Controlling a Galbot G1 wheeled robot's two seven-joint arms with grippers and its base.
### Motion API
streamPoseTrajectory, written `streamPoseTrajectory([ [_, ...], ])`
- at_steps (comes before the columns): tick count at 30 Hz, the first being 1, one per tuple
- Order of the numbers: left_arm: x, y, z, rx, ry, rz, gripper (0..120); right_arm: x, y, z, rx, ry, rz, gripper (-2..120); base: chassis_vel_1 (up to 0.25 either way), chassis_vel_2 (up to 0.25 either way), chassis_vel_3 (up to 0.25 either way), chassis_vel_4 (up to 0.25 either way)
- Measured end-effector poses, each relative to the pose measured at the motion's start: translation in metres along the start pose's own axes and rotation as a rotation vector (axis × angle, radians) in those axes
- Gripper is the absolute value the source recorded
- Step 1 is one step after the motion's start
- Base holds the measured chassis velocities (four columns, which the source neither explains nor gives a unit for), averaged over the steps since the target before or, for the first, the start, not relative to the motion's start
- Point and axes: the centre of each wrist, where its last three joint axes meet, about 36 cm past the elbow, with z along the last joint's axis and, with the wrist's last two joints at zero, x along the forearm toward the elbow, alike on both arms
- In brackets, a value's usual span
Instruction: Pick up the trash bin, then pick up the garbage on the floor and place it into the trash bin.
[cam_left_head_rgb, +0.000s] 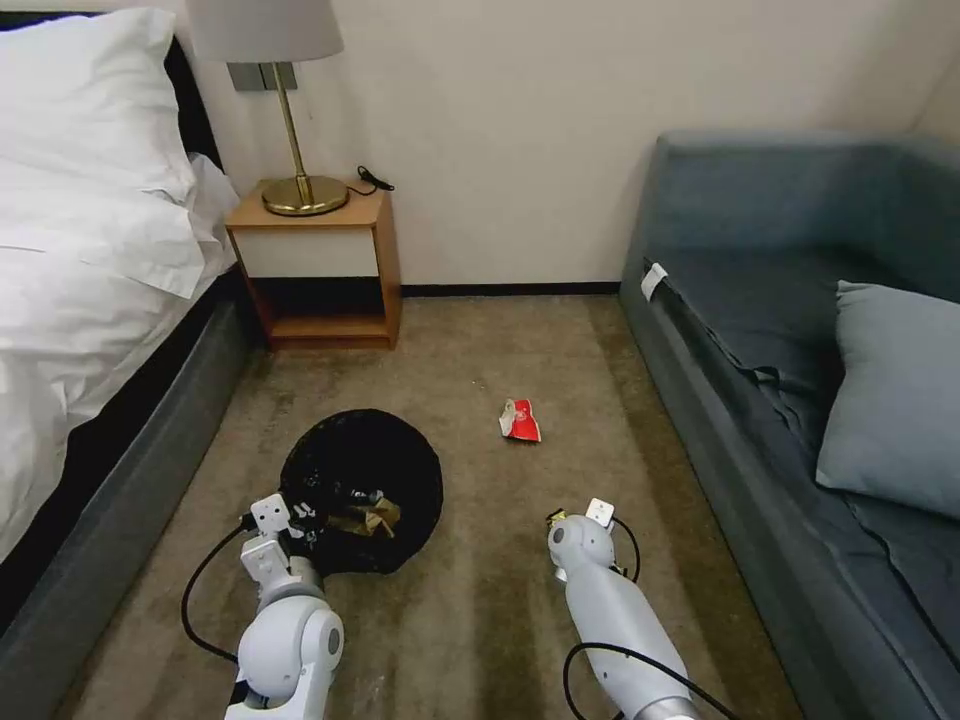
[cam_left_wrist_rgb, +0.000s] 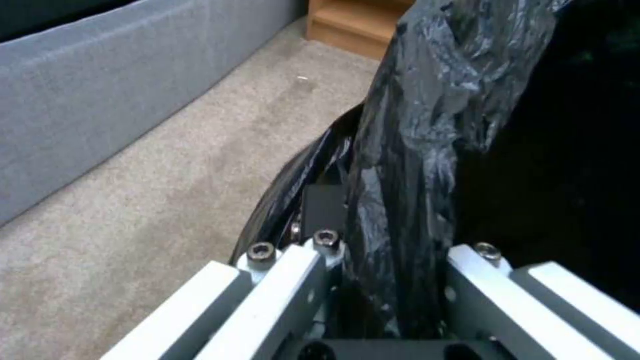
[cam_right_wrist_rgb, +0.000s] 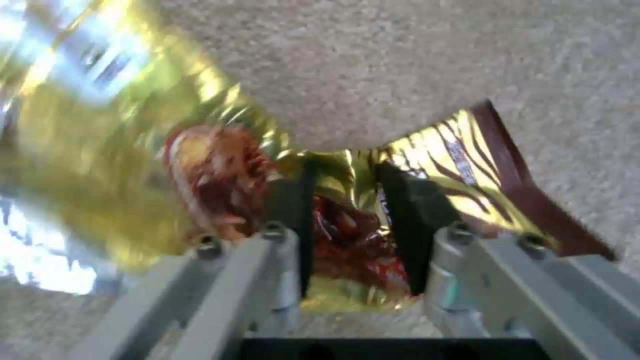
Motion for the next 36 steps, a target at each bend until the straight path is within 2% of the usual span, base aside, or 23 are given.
streamPoseTrajectory([
  [1,0.0,0.0,0.0,0.0,0.0,0.0,1,0.0,0.0,0.0,0.0,0.0,0.0,23,0.0,0.0,0.0,0.0],
  [3,0.0,0.0,0.0,0.001,-0.001,0.0,1,-0.001,0.0,0.001,0.005,-0.008,0.007,12,0.0,0.0,0.0,0.0],
  [4,0.0,0.0,0.0,0.001,-0.001,0.0,1,-0.001,0.0,0.001,0.005,-0.008,0.007,12,0.0,0.0,0.0,0.0],
  [6,0.0,-0.001,0.0,0.001,-0.001,0.0,1,-0.001,-0.001,0.002,0.008,-0.011,0.01,2,0.0,0.0,0.0,0.0],
  [8,0.0,-0.001,0.0,0.001,0.0,0.0,1,-0.001,-0.001,0.002,0.009,-0.012,0.01,0,0.0,0.0,0.0,0.0],
  [31,0.0,-0.001,0.001,0.004,0.002,0.0,1,0.027,0.003,0.001,0.02,-0.12,-0.023,0,0.0,0.0,0.0,0.0],
  [36,-0.002,-0.002,0.003,0.001,0.008,-0.001,1,0.068,0.011,-0.006,-0.007,-0.249,-0.112,0,0.0,0.0,0.0,0.0],
])
